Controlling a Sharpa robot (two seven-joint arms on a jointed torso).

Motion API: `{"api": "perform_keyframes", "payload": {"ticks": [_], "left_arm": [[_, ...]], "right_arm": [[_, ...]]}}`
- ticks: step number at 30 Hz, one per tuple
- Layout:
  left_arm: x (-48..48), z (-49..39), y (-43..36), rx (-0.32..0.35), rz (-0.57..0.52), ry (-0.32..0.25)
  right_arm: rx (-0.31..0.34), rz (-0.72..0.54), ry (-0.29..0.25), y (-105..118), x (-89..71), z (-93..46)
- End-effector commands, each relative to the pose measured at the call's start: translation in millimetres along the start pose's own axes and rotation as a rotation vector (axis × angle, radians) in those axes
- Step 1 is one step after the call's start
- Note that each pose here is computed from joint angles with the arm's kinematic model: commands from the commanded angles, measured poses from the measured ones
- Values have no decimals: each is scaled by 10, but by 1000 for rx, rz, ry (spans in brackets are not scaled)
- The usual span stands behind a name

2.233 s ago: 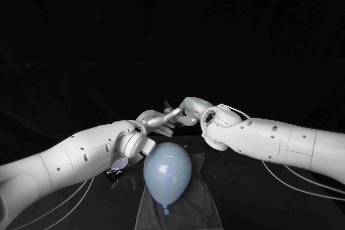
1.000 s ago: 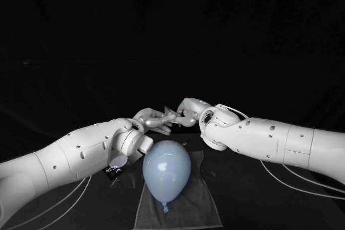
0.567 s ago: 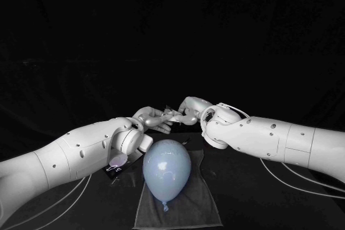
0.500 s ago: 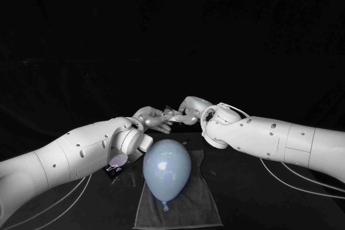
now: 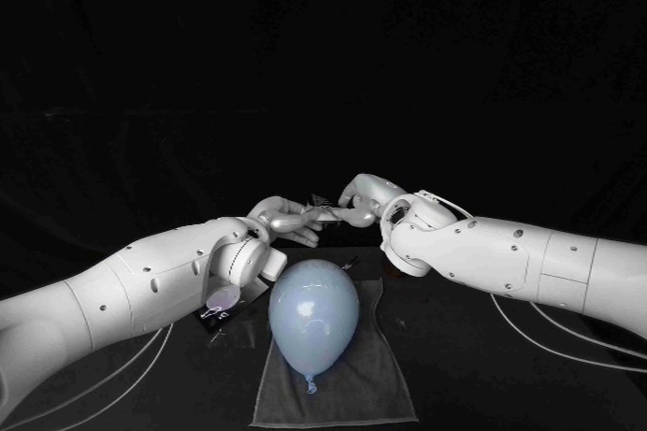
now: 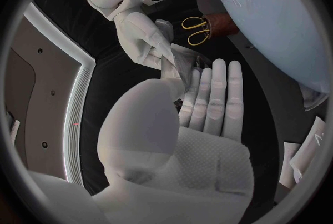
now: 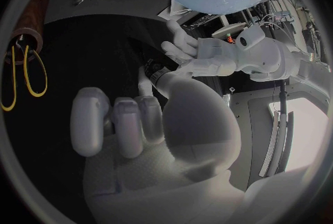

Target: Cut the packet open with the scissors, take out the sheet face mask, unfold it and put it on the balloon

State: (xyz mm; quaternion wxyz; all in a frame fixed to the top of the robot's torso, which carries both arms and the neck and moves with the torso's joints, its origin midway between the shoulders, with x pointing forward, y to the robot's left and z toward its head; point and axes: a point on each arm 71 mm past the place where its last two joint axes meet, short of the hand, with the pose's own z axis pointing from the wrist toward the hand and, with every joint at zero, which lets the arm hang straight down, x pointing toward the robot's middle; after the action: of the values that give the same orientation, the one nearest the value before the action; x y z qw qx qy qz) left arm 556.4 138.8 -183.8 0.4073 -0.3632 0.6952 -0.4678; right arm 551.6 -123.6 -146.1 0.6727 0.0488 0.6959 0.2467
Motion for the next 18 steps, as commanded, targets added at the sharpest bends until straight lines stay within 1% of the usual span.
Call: {"api": "perform_keyframes", "payload": {"ticks": [1, 7, 12, 18], "left_arm": [[-72, -4, -2, -1, 2, -44], [-89, -8, 4, -6, 3, -47], [-106, -11, 8, -10, 8, -51], [-121, -13, 13, -13, 12, -54]], "right_arm": [[43, 28, -88, -79, -90, 1], [70, 25, -125, -144, -136, 16], [92, 17, -144, -203, -170, 25], [101, 10, -150, -225, -182, 23]]}}
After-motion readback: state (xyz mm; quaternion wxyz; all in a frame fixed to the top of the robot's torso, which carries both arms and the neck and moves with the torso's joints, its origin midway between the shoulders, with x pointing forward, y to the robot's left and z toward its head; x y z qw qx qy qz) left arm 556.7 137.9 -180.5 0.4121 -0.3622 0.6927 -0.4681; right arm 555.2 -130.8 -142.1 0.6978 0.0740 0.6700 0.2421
